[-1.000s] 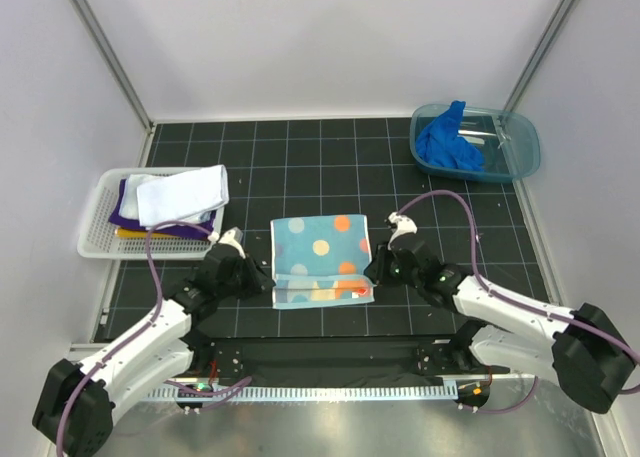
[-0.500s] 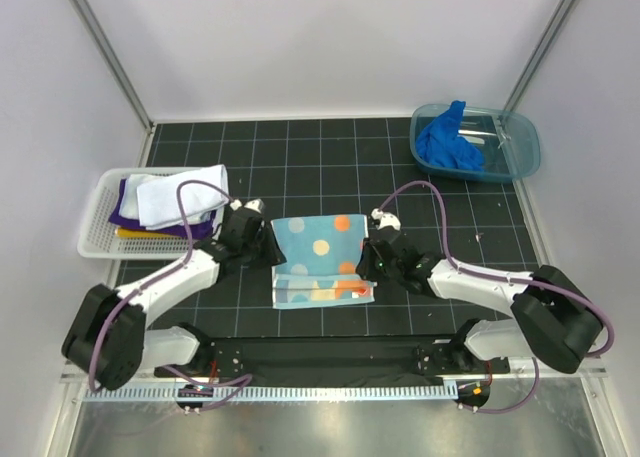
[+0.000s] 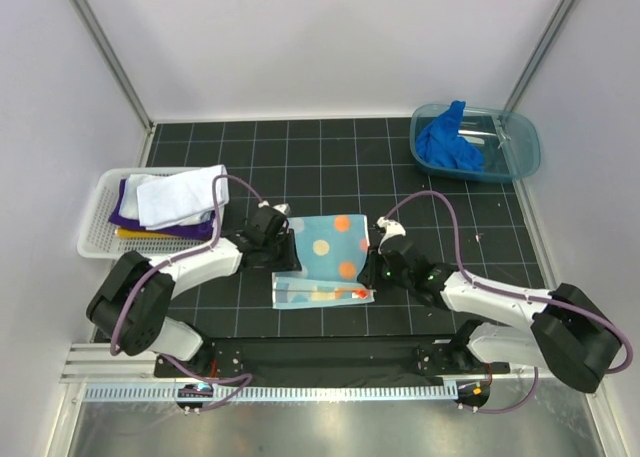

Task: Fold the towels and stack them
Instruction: Fold the towel

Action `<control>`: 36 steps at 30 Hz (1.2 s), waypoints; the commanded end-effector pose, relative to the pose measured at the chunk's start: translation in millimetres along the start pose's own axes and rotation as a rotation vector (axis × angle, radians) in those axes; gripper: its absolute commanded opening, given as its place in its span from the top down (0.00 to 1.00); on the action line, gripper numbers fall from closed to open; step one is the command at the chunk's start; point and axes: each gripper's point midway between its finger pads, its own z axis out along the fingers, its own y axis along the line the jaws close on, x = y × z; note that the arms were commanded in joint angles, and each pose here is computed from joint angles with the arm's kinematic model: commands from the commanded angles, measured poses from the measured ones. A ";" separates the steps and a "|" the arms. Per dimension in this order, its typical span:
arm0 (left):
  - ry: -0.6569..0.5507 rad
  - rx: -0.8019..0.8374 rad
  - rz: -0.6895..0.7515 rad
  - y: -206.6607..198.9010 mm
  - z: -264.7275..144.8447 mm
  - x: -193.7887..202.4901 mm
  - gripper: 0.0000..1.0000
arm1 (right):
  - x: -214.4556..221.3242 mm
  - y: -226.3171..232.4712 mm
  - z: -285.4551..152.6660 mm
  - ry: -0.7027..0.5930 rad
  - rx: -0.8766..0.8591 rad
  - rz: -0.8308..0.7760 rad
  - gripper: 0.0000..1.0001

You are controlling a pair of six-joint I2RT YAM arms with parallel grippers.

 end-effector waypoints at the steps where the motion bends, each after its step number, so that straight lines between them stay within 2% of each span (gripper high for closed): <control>1: -0.026 0.069 0.043 -22.9 -3.7 -7.8 0.72 | -8.3 13.2 -8.7 -0.041 -0.070 -0.022 0.72; 9: 0.019 0.083 0.069 -31.9 -2.6 23.8 0.74 | 3.0 17.0 -14.6 -0.007 -0.116 -0.039 0.71; 23: -0.024 0.091 0.030 -21.9 -24.6 58.9 0.75 | 23.4 13.6 -12.6 0.045 -0.125 0.005 0.71; 30: 0.010 0.015 -0.011 -1.2 -10.4 73.4 0.75 | 46.8 -3.8 -7.2 0.098 -0.069 0.047 0.72; 34: 0.028 0.036 -0.009 -9.1 -8.2 74.6 0.76 | 55.2 -18.1 -13.6 0.118 0.000 0.077 0.72; 36: 0.026 0.038 0.005 -13.3 -7.6 74.4 0.77 | 47.5 -22.9 -16.4 0.080 0.034 0.092 0.72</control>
